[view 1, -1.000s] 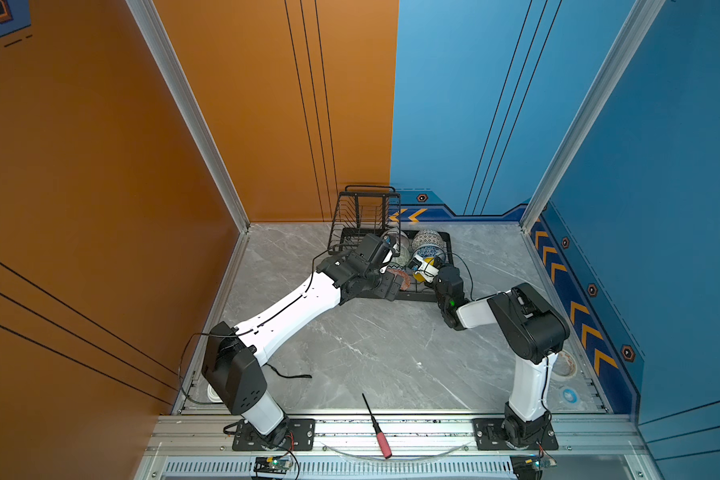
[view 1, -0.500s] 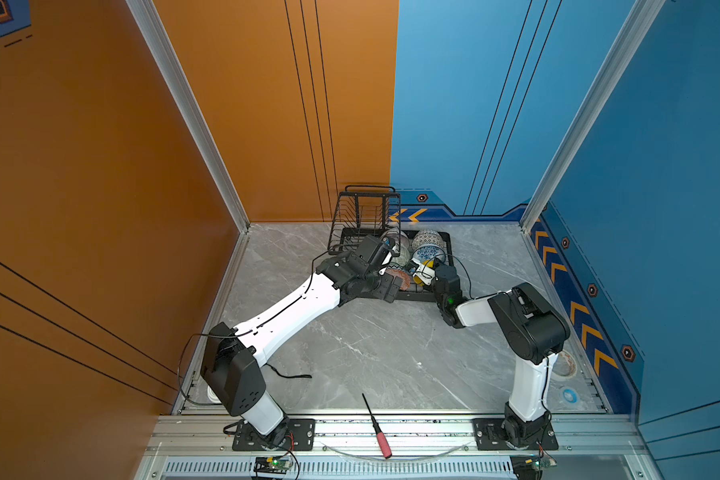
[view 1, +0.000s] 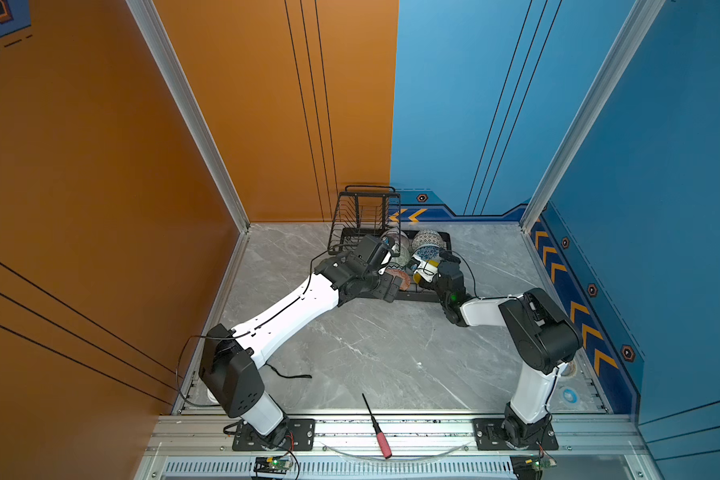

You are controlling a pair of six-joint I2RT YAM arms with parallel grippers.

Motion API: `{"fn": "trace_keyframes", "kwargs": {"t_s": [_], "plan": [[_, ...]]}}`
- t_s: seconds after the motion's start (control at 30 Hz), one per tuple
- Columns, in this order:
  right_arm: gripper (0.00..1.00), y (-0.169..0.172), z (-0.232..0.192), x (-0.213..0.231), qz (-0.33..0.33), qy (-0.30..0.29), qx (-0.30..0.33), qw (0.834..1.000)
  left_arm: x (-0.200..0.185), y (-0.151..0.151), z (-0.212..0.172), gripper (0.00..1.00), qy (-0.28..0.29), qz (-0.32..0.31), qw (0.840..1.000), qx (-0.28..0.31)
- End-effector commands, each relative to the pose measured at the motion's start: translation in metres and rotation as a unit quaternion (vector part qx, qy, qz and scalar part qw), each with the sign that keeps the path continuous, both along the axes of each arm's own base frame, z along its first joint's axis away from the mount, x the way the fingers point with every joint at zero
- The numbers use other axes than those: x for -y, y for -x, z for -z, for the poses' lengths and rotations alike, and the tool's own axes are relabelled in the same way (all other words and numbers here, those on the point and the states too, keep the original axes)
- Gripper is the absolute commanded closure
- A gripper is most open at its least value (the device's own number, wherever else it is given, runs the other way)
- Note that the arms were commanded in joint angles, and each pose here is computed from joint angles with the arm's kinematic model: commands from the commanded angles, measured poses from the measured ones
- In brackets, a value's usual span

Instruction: Load the bowls into the dish rack

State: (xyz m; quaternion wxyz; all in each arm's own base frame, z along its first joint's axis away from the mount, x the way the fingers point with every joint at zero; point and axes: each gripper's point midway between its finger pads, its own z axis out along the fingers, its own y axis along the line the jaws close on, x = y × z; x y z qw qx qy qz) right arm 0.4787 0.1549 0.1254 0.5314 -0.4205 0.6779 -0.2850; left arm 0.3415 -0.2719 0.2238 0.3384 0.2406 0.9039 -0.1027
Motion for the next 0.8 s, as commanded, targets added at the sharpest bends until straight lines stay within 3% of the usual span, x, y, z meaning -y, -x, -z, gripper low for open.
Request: {"fn": "trace_keyframes", "kwargs": {"t_s": [0.0,0.5,0.63,0.77], "plan": [[0.0,0.008,-0.001,0.003,-0.003,-0.01,-0.021,1.0,-0.01,0.002,-0.003,0.02,-0.001,-0.009,1.0,-0.001],[0.0,0.032,-0.023,0.018,-0.008,-0.003,-0.066,0.998,-0.02,0.002,-0.008,0.02,-0.009,-0.015,1.0,0.01],[0.0,0.051,-0.036,0.017,-0.033,-0.033,-0.109,0.993,-0.025,0.001,-0.014,0.02,-0.007,-0.018,1.0,0.017],[0.0,0.067,-0.061,0.018,-0.032,-0.081,-0.109,0.99,-0.032,0.003,-0.018,0.02,-0.002,-0.024,1.0,0.019]]}}
